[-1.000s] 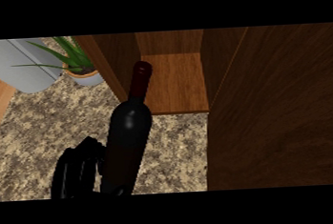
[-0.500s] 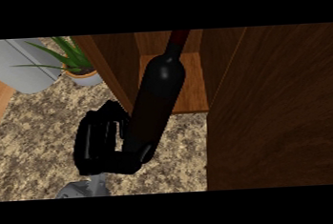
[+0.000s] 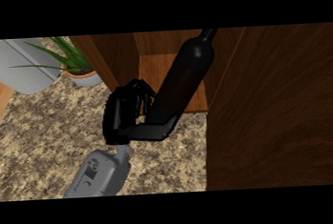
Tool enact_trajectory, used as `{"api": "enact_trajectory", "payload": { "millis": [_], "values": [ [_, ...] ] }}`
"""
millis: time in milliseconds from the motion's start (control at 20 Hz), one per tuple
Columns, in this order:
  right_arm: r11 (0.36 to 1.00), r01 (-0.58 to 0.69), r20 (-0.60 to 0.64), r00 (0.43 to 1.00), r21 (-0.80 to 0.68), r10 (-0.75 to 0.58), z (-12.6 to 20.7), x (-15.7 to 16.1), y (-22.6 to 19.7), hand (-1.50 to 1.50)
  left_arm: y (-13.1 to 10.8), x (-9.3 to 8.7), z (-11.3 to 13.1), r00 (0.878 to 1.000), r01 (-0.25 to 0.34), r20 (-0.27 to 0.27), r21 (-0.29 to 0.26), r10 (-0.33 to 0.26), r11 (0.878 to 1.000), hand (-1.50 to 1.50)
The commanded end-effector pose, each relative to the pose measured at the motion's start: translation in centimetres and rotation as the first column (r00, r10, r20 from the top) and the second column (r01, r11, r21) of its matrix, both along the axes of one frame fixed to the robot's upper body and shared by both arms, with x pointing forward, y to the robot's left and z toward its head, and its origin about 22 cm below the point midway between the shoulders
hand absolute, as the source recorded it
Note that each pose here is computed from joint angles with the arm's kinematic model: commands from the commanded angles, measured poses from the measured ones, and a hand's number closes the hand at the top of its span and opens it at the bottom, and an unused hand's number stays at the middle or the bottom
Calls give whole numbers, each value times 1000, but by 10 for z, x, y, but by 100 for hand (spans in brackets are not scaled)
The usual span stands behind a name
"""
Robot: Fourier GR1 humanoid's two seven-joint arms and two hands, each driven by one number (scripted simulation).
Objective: Pick up the wine, place it into the cabinet and close the cabinet
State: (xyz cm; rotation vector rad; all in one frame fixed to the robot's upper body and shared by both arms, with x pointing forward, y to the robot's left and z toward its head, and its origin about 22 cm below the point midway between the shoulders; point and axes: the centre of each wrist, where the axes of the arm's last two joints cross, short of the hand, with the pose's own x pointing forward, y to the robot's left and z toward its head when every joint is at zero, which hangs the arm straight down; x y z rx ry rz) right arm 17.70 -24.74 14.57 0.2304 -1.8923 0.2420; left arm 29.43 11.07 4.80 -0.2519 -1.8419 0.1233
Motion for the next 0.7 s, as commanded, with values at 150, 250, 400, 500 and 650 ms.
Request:
{"api": "enact_trajectory", "payload": {
  "millis": [150,250,400,500,650],
  "values": [
    [1000,4,1,1000,1,-4,0,-20,-7,-150,-22,12,-23,1000,-20,-23,70,21,997,150],
    [1000,13,-8,1000,-7,-13,4,0,1,-150,-27,31,-13,998,-31,-45,64,34,997,150],
    [1000,-3,8,1000,-12,3,-7,-4,2,-150,-18,14,-43,997,-44,-67,45,47,998,150],
    [1000,-10,5,1000,2,10,0,6,-7,-150,-39,8,-46,995,-68,-67,42,70,997,150],
    [1000,-16,24,1000,-6,16,-11,-5,14,-150,-37,10,-55,995,-56,-78,74,61,996,150]
  ]
}}
